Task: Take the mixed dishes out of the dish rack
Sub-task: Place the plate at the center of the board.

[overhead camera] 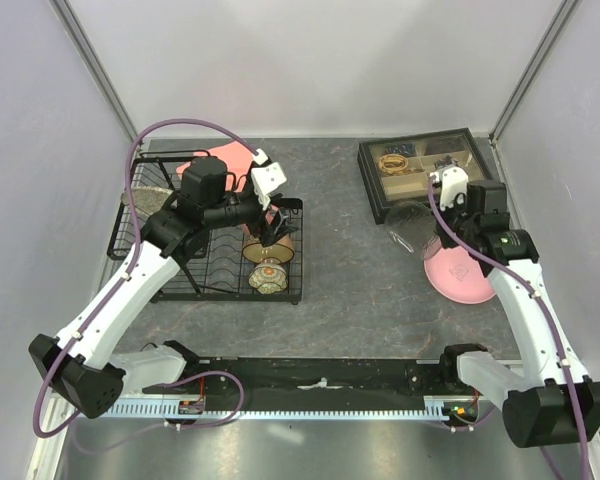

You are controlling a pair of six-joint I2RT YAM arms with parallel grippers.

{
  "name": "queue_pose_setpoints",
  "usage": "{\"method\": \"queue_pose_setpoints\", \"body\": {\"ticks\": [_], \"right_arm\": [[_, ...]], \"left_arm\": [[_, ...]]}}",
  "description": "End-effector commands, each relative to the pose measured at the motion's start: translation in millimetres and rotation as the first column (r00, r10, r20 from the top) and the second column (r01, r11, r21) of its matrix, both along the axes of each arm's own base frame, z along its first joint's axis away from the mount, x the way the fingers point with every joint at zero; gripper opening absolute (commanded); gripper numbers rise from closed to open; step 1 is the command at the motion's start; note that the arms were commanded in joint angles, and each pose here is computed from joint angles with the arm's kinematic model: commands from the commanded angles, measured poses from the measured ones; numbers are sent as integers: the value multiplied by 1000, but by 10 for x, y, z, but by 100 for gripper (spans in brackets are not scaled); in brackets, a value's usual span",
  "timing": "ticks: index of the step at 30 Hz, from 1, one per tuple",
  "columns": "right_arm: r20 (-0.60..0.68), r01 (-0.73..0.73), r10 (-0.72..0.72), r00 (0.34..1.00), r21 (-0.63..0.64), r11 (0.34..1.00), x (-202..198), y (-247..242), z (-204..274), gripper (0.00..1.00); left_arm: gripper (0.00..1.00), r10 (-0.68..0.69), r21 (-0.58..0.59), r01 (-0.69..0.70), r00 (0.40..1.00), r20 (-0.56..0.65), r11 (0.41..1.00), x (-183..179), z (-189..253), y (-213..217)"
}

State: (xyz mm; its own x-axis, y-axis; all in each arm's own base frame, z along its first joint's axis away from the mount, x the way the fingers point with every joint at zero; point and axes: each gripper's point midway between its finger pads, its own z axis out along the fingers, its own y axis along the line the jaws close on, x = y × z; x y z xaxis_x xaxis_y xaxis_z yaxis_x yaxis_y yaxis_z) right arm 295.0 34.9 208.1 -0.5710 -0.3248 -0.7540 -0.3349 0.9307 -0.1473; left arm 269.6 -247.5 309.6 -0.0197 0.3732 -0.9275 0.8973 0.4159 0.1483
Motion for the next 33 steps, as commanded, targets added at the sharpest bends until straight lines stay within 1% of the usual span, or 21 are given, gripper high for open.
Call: {"method": "queue_pose_setpoints", "body": {"ticks": [1,6,11,12,14,17,26,33], "right_arm": [[-17,29,-29,999,-6,1000,-75,-213,-114,0],[-78,103,-101,992,16,995,-124,-529,-313,0],[-131,130,-125,984,32,991,-197,-761,-508,0],[-153,154,-146,977,39,987,-232,-841,-569,0],[-163,143,-133,978,51,988,-257,-880,-608,0],[-190,172,-156,969,70,983,-338,-1039,-700,0],[-287,167,-106,952,196,966,-463,-1173,-939,0],[-324,159,-77,943,234,959,-479,-1238,-1108,0]], "left_arm": [[85,2,22,-4,998,66,1000,-11,30,67],[85,-2,37,-1,998,56,999,-12,-69,71],[85,-1,45,-1,998,56,999,-9,-120,78],[85,-2,45,-1,998,58,999,-4,-124,76],[85,-2,47,-1,999,54,999,0,-142,73],[84,-6,48,3,999,48,999,-5,-158,63],[84,-8,49,6,999,40,999,-4,-178,60],[84,-11,51,10,999,36,999,-1,-193,52]]}}
